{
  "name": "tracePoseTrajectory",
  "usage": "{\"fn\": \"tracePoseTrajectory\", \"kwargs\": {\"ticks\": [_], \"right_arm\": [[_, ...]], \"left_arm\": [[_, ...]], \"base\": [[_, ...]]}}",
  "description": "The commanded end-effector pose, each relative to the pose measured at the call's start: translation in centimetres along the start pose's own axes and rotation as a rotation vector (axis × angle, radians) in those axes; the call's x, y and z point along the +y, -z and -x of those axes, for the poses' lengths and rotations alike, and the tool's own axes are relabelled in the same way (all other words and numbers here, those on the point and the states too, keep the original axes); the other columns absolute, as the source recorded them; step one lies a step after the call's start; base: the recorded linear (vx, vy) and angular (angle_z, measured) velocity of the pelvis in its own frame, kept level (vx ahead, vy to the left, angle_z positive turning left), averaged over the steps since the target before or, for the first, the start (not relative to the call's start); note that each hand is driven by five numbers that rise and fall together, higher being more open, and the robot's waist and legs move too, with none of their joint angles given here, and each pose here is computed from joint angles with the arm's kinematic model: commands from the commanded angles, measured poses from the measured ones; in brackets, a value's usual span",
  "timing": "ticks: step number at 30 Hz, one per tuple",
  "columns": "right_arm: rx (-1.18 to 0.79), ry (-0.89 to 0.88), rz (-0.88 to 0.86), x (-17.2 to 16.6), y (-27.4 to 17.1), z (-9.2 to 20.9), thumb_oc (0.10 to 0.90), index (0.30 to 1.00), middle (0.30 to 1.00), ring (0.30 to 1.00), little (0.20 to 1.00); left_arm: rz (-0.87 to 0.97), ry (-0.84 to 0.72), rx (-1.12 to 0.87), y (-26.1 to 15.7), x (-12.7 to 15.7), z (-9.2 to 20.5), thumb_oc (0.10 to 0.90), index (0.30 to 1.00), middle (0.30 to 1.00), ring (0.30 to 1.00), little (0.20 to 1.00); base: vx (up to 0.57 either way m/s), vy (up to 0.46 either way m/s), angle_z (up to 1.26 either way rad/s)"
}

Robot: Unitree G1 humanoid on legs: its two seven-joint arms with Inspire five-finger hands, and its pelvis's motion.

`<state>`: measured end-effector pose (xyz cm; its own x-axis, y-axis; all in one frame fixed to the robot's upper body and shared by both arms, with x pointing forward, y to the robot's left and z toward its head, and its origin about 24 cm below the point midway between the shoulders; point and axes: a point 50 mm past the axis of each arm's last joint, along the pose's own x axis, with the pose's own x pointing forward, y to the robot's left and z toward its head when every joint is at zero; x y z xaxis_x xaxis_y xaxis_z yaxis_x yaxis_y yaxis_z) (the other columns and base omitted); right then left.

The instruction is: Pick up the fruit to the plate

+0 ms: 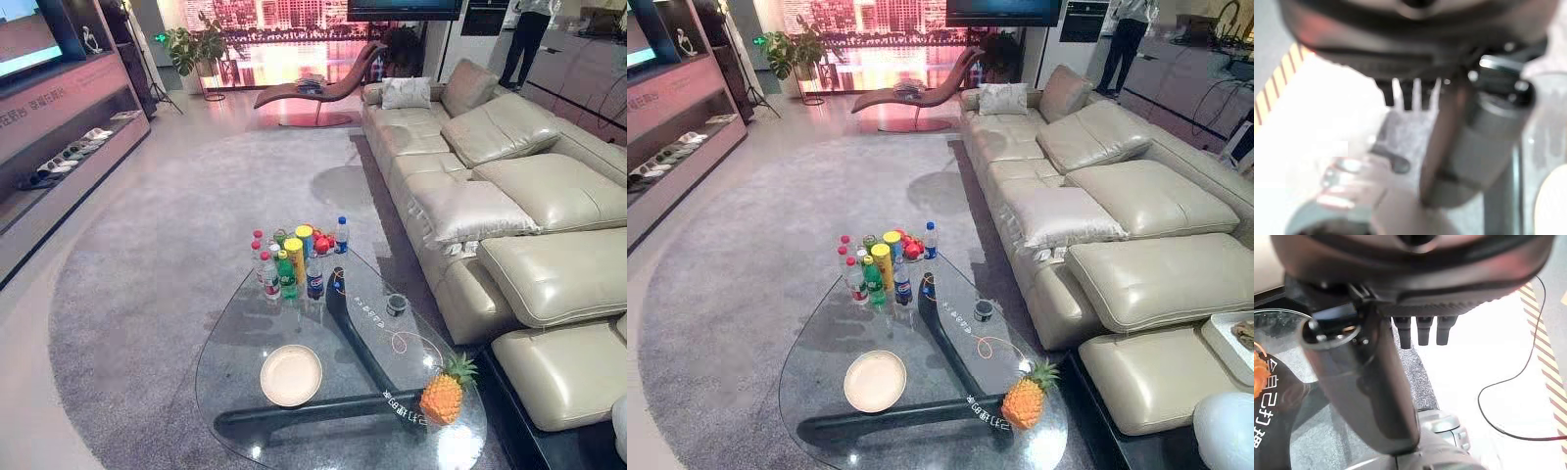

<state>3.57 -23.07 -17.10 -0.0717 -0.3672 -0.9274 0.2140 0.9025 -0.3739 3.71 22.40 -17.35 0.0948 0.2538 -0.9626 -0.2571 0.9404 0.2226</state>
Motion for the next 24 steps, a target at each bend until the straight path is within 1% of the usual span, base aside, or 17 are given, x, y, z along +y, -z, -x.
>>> {"fn": "tracePoseTrajectory", "kwargs": {"ticks": [1, 15, 24], "right_arm": [[0.014, 0.061, 0.036, -0.89, -0.19, -0.05, 0.8, 0.9, 0.9, 0.9, 0.9], [0.014, 0.058, 0.032, -0.92, -0.36, -0.03, 0.8, 0.9, 0.9, 0.9, 0.9], [-0.011, 0.114, 0.025, -1.32, -0.55, -0.05, 0.8, 0.9, 0.9, 0.9, 0.9]], "left_arm": [[-0.014, 0.031, 0.016, -0.61, -1.25, 0.02, 0.8, 0.9, 0.9, 0.9, 0.9], [-0.029, 0.023, -0.009, -0.73, -0.96, 0.0, 0.8, 0.9, 0.9, 0.9, 0.9], [-0.029, 0.01, -0.011, -0.86, -0.88, 0.0, 0.8, 0.9, 0.9, 0.9, 0.9]], "base": [[0.27, 0.097, 0.04], [0.0, 0.0, 0.0], [0.0, 0.001, 0.0]]}}
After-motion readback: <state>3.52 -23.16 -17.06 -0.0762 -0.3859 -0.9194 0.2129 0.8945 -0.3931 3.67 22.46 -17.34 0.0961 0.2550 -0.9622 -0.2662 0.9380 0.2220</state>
